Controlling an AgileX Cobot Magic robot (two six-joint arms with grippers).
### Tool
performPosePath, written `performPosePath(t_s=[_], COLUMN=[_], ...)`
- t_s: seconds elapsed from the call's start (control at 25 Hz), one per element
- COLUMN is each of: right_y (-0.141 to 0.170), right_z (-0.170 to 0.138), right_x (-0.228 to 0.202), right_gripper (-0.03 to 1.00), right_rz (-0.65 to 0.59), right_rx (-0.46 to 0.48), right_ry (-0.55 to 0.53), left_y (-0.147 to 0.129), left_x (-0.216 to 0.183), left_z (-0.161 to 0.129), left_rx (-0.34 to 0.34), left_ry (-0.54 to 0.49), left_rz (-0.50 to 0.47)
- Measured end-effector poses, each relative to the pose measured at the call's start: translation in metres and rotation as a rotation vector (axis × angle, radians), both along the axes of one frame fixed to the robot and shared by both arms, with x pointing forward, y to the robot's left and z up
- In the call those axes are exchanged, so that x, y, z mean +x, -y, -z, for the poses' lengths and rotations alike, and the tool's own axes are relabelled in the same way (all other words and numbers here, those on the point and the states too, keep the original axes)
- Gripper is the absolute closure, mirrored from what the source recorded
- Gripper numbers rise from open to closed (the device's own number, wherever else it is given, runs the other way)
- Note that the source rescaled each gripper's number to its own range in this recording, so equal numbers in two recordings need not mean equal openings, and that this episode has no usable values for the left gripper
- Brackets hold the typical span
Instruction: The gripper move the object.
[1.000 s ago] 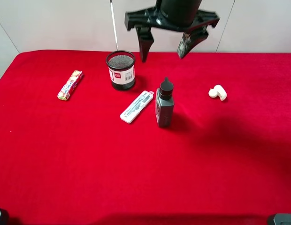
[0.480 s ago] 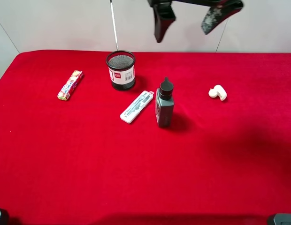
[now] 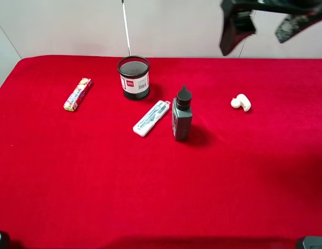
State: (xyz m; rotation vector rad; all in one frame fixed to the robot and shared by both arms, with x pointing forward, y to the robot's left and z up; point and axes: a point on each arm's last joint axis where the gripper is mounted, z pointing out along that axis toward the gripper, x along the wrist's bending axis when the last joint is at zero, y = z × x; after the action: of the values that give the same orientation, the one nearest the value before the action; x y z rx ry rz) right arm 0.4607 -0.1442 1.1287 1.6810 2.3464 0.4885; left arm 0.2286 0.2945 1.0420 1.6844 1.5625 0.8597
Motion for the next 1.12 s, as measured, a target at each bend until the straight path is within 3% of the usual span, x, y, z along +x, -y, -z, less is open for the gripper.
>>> performPosePath(t_s=[0.36,0.76,1.12], right_y=[0.026,0.042,0.069], right_z=[-0.020,-0.040,-0.028], right_x=[-0.023,-0.039,-0.053], right_gripper=[-0.03,-0.03,-0.03], right_rz=[0.008,-0.063,0.004], right_rx=[-0.014,-0.038,-0.035], right_ry=[0.113,0.218,0.192], left_y=[0.000,0.000,0.000], left_x=[0.000,0.000,0.000], left_z=[0.000,0.000,0.000], left_rx=[0.000,0.000,0.000], left_ry=[0.000,0.000,0.000], left_rz=[0.000,0.000,0.000])
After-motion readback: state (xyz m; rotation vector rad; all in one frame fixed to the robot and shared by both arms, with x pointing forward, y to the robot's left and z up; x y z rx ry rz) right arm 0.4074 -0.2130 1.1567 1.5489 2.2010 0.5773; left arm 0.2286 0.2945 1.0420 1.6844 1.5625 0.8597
